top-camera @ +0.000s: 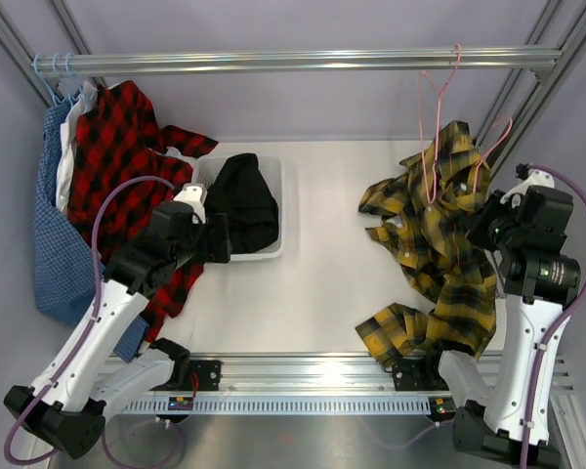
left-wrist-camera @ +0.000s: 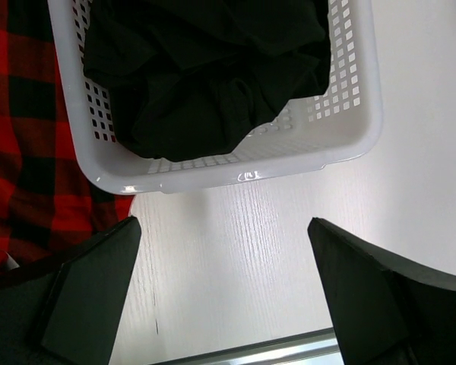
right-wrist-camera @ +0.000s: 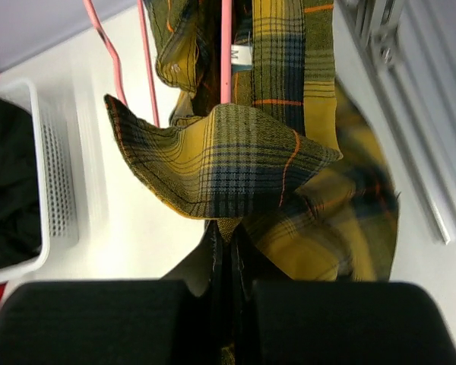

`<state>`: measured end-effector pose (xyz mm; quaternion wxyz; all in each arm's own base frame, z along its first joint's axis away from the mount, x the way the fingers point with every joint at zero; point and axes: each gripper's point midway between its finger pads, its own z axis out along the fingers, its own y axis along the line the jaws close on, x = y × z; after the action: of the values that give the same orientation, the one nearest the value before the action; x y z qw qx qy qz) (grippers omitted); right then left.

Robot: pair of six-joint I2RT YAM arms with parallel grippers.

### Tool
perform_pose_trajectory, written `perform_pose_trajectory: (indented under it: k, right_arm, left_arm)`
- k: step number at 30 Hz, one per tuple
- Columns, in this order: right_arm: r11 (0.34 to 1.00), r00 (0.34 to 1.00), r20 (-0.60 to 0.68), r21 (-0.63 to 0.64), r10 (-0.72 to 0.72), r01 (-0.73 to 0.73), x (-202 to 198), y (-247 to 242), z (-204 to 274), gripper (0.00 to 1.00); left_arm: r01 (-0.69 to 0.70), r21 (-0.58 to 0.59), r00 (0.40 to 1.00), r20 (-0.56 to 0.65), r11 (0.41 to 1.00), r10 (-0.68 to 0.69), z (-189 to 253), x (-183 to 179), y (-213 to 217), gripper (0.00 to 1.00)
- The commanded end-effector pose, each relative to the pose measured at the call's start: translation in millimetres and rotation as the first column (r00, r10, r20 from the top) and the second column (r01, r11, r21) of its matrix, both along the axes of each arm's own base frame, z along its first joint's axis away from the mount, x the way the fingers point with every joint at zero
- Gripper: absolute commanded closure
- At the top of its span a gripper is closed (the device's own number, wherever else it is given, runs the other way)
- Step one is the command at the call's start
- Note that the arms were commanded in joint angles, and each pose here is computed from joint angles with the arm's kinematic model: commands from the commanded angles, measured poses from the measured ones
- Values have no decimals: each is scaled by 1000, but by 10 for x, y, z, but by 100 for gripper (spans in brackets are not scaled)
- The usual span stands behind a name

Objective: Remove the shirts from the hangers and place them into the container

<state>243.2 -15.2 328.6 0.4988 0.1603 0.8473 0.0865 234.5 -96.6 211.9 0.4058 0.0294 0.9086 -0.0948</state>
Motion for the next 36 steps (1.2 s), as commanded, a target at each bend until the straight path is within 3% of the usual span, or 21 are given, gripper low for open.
perform_pose_trajectory:
  k: [1,8,15,22,28,31,36]
  right_arm:
    - [994,998,-52,103,31,-26,-275,216,-152,100]
    - [972,977,-188,229,102,-58,-949,558,-401,100]
    - [925,931,-216,309,294,-220,-1194,893,-447,100]
    - [830,846,-72,254,528,-497,-1396,1179,-198,100]
    - [683,707,62,211,705,-699,-1500,1434,172,100]
    - [607,633,128,192,764,-771,-1483,1550,365,100]
    - [562,576,191,130,795,-817,-1267,1626,538,100]
  left_arm:
    - [60,-32,997,50,998,-58,253,97,-153,1]
    - [113,-54,992,58,992,-110,471,253,-329,1]
    - [169,-87,982,100,982,-160,861,470,-533,1]
    - [266,-176,956,172,948,-237,1178,514,-784,1]
    - [391,-289,906,289,874,-309,1620,354,-1040,1]
    - [435,-298,879,347,850,-328,1831,261,-1159,1]
    - [494,-334,828,463,803,-317,2340,96,-1492,1]
